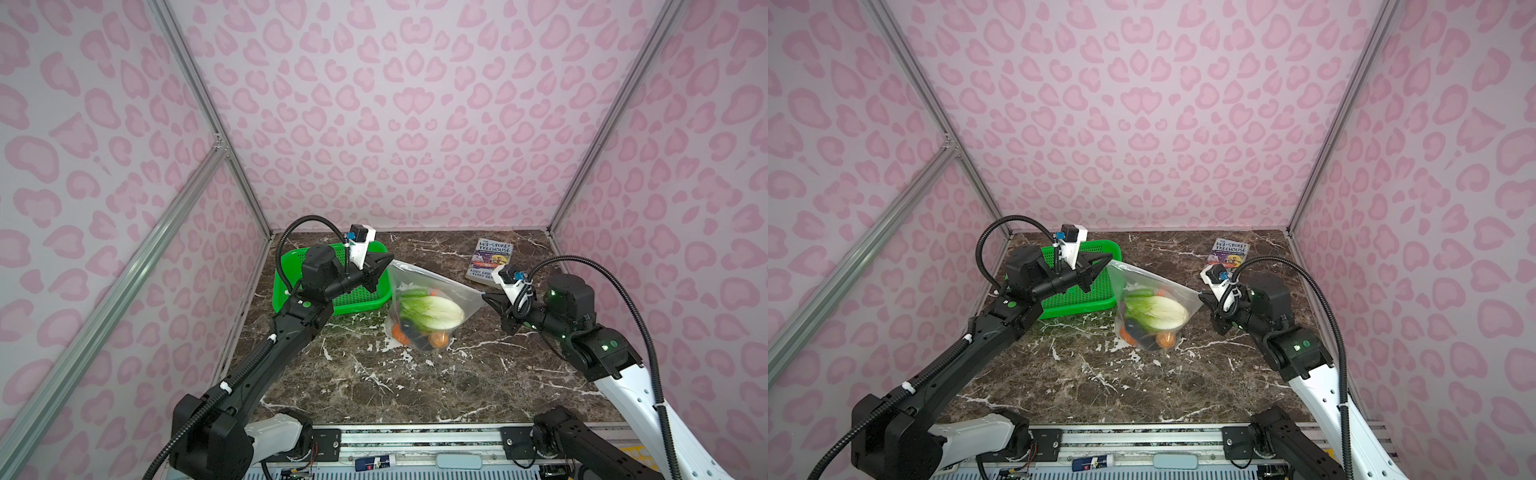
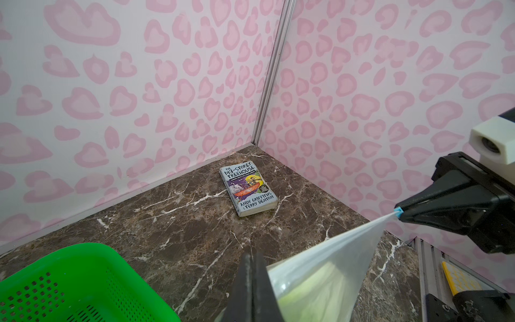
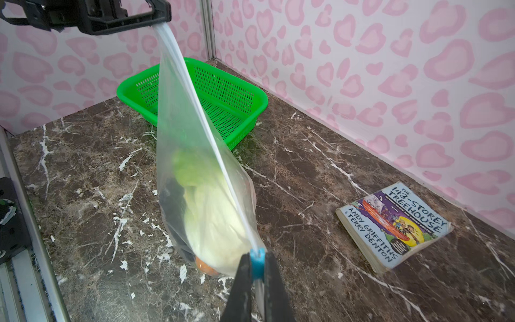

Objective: Place the food in the zip-top bag and seal the zipper

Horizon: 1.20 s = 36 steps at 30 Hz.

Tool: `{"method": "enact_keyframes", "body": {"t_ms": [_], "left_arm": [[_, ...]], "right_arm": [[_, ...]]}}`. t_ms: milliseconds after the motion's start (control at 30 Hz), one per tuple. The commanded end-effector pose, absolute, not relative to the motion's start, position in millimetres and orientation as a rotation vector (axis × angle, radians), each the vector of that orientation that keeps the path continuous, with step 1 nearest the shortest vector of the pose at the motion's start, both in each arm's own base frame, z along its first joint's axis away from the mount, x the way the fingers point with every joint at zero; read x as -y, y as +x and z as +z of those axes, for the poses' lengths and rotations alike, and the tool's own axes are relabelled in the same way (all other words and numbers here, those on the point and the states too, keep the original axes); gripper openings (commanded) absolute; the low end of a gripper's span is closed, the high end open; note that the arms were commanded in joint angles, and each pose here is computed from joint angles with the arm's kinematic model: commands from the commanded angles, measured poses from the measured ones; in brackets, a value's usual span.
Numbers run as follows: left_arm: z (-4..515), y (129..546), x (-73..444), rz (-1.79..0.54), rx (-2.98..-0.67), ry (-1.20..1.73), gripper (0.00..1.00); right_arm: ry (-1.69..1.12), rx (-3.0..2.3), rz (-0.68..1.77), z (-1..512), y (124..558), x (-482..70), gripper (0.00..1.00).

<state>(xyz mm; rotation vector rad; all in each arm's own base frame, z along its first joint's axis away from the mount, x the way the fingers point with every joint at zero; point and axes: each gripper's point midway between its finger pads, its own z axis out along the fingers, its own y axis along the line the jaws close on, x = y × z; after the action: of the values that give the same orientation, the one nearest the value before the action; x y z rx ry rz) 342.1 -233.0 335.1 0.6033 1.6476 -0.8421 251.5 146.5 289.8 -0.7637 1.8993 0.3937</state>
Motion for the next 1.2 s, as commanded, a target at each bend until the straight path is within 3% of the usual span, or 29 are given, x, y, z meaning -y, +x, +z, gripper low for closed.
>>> {"method": "enact_keyframes", "body": {"t_ms": [0,333,700,767,833,900,1000,1167], "left_arm": [[348.4,364.8,212.5,-0.715,-1.612,0.485,0.04],[349.6,364.0,211.8,-0.715,-1.613,0.484,0.04],[348.6,353.6,241.5,-0.891,-1.599,0.614,0.04],[347.4,350.3,249.6,-0.924,-1.596,0.649,0.04],[346.4,346.2,257.9,-0.952,-1.591,0.684,0.04],[345.1,342.5,264.0,-0.973,-1.589,0.711,0.04],[342.8,340.4,270.0,-0.991,-1.593,0.734,0.04],[342.7,338.9,271.5,-0.994,-1.591,0.744,0.04]], "right_arm": [[-0.698,-2.007,0.302,270.6,247.4,-124.0,0.0],[-0.683,-2.024,0.25,271.3,243.6,-112.2,0.0],[-0.666,-1.892,0.483,301.8,257.7,-147.2,0.0],[-0.67,-1.852,0.499,312.9,261.9,-152.2,0.16],[-0.688,-1.817,0.513,324.5,265.2,-157.5,0.4],[-0.714,-1.794,0.517,334.4,268.4,-162.3,0.57],[-0.766,-1.783,0.505,344.1,275.5,-170.1,0.67],[-0.9,-1.849,0.468,329.6,286.4,-193.8,0.74]]}}
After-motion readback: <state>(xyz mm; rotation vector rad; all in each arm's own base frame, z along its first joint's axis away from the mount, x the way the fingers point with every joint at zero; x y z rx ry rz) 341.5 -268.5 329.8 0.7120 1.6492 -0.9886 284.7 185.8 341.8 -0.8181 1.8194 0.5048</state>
